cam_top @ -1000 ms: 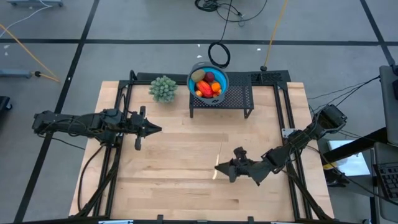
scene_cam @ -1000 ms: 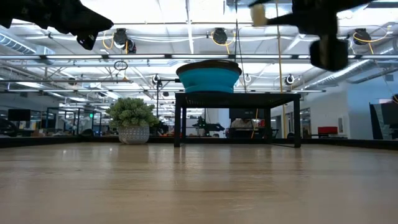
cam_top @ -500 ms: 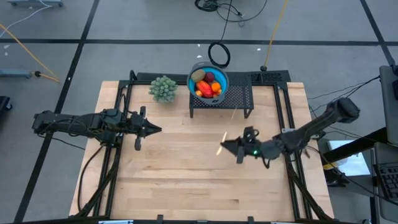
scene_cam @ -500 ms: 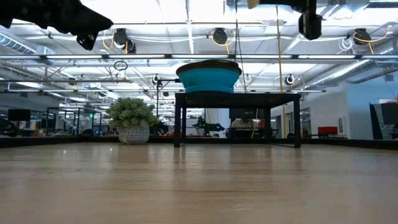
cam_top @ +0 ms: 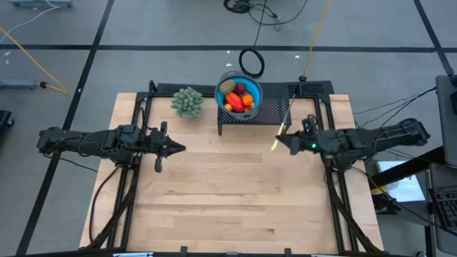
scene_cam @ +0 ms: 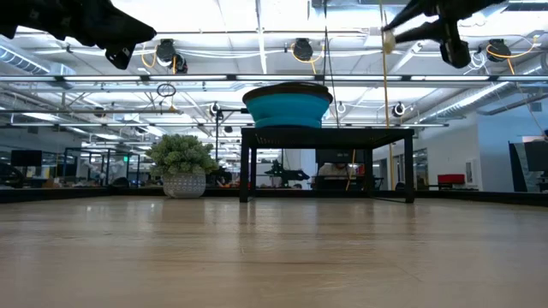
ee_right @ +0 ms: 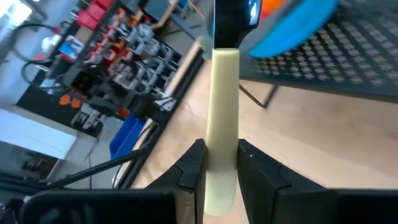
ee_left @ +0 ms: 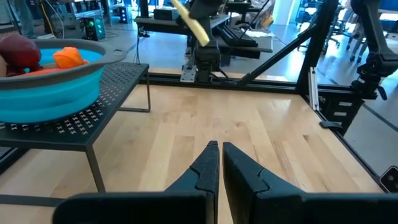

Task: Pick & Place Fruit
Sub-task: Put the yellow table knife on the shelf

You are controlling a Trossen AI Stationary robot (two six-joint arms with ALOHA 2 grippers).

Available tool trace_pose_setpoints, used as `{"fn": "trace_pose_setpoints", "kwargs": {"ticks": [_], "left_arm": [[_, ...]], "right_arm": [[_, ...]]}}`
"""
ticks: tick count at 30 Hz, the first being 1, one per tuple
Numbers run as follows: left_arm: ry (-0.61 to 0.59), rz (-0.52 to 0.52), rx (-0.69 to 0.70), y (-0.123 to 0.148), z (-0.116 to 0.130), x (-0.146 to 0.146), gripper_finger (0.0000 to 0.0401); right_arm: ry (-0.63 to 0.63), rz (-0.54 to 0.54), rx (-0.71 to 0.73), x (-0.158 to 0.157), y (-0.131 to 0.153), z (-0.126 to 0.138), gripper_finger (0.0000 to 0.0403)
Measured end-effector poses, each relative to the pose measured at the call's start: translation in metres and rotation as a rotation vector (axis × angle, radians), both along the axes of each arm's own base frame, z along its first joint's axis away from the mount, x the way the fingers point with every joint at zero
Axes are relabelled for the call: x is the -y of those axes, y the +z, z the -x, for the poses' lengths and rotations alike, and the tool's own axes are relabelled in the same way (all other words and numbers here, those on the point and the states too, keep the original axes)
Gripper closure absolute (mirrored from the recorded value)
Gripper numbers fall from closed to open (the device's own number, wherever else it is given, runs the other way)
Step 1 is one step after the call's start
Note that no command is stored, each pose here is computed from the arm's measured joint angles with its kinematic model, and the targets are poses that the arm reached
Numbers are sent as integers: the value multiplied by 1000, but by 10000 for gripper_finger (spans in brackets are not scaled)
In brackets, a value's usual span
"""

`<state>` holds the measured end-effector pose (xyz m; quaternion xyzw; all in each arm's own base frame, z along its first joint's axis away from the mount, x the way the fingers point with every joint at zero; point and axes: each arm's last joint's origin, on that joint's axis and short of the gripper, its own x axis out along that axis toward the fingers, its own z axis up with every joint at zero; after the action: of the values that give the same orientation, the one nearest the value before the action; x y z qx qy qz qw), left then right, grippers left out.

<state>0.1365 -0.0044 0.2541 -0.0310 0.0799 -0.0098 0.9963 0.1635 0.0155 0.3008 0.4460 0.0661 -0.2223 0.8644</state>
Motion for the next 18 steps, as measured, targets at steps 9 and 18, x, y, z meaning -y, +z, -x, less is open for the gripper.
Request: {"fn": "trace_pose_setpoints", "kwargs": {"ticks": [9,18], "left_arm": [[76,9,7,1,0,-2,382],[100,9,7,1,0,-3,382]], "right_arm": [[33,-128,-81,42,-6,8,340],[50,-93,-103,81,15,9,340]]}}
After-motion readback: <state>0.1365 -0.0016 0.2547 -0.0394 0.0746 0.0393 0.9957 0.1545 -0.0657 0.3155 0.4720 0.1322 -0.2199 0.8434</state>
